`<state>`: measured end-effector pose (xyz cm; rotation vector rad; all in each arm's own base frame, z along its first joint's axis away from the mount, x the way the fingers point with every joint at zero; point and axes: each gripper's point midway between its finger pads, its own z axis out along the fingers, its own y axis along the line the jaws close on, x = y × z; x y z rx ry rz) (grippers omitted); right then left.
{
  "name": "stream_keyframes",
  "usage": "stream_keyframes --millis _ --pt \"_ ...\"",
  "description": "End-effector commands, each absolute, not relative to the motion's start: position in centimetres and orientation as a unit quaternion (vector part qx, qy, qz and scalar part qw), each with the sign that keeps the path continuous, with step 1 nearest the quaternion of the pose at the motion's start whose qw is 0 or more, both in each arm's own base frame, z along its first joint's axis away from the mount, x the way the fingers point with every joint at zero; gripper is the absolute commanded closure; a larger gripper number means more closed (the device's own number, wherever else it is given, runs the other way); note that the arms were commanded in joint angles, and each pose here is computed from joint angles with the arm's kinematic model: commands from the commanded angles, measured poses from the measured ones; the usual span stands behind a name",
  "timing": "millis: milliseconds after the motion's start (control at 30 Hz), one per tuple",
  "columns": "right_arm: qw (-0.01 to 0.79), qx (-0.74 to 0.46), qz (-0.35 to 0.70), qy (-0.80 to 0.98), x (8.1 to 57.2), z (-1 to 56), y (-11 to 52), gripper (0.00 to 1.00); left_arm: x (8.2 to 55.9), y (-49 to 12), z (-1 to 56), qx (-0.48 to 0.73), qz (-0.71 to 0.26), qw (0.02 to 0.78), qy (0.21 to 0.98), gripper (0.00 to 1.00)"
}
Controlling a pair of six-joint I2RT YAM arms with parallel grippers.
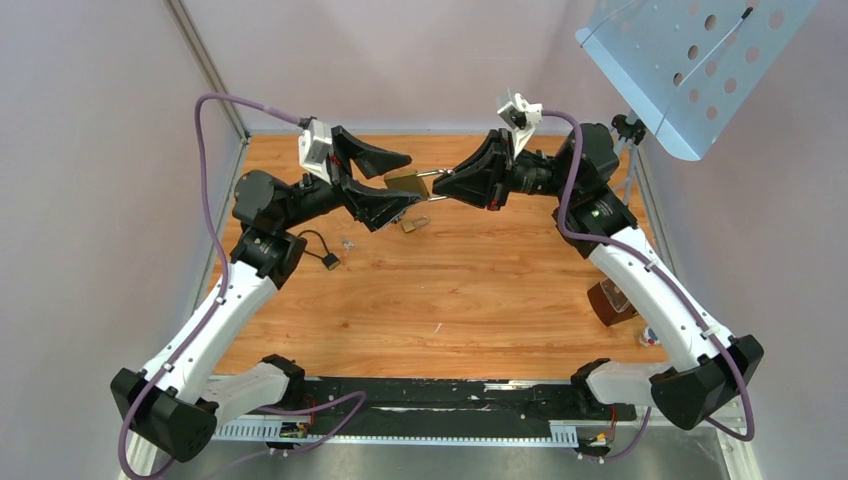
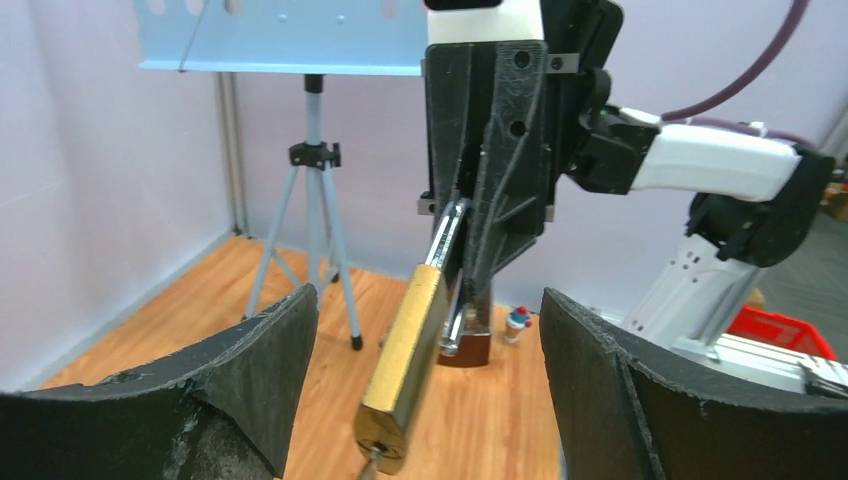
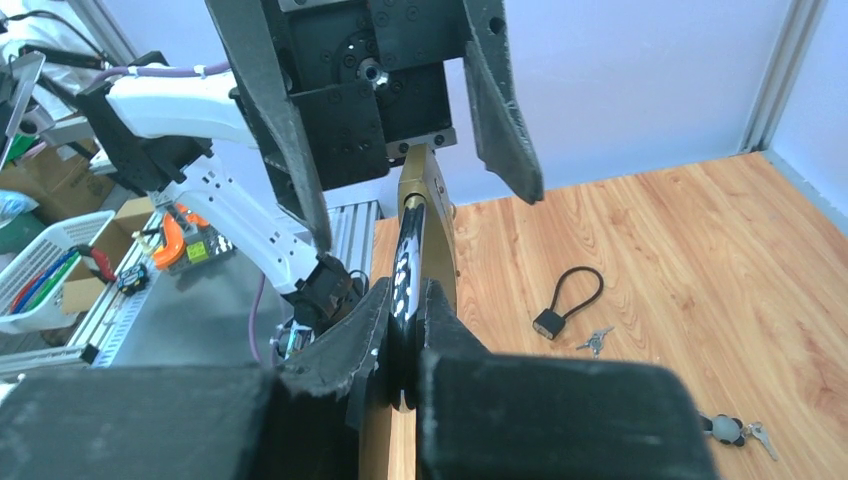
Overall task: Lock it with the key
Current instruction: Lock the lock.
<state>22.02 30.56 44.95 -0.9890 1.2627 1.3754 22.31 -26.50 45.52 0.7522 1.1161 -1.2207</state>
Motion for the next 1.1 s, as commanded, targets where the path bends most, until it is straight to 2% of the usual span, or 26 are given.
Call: stream_keyframes --millis 0,233,367,533,733,833,1067 --pt "0.594 -0.401 0.554 0.424 20.0 51.9 28.8 1.00 20.1 -26.4 47.7 0.329 -0.569 0.583 0.477 0.13" --pt "0.595 -0.397 0.569 0.406 19.0 53.0 28.5 1.00 19.9 -27.4 47.8 0.327 -0.612 0.521 0.497 0.18" --pt "0.591 -0.398 0.574 0.403 18.7 53.0 28.4 1.00 19.5 -27.3 48.3 0.329 -0.618 0.522 0.486 0.22" --pt "0.593 -0.389 0.582 0.398 18.4 53.2 28.2 1.00 19.2 -26.9 48.9 0.327 -0.625 0.522 0.480 0.34" --pt "0.587 -0.391 0.589 0.395 17.9 53.3 28.1 1.00 18.3 -26.5 50.5 0.330 -0.632 0.531 0.458 0.41" --pt "0.586 -0.390 0.591 0.393 17.8 53.4 28.1 1.00 18.4 -26.7 50.2 0.329 -0.637 0.523 0.461 0.52" --pt "0.574 -0.396 0.599 0.393 17.7 53.4 28.3 1.00 18.3 -26.7 50.3 0.325 -0.648 0.518 0.454 0.59"
